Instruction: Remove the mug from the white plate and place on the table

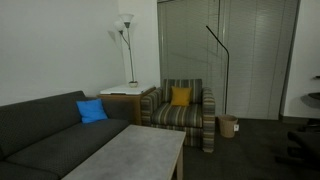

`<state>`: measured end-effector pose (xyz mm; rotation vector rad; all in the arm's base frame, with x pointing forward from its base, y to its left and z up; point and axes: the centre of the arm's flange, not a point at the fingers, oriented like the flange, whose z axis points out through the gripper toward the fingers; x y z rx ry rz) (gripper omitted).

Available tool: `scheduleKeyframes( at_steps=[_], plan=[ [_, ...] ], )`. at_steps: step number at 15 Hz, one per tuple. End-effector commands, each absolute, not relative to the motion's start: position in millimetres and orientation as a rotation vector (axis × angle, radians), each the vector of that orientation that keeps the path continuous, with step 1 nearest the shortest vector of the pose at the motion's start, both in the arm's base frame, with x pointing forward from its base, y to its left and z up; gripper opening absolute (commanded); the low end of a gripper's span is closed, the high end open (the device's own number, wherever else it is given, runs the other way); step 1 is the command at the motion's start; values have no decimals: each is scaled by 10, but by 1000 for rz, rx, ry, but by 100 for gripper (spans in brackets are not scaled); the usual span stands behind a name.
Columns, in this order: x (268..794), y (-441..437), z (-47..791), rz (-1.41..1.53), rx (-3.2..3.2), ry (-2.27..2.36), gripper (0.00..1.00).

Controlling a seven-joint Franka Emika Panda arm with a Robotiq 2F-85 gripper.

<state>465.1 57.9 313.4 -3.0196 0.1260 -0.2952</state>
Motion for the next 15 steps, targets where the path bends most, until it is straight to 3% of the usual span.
scheduleKeyframes(
  at_steps=[1, 3, 4, 7, 9, 15],
  plan=[
    [5174, 415, 2708, -285, -3027, 88, 100],
    [5368, 358, 2545, -195, -3013, 38, 100],
    [5040, 440, 2713, -246, -3030, 82, 100],
    [5245, 406, 2526, -220, -3026, 58, 100],
    [5108, 489, 2674, -307, -3067, 11, 100],
    [5507, 391, 2411, -291, -3079, -15, 100]
  ],
)
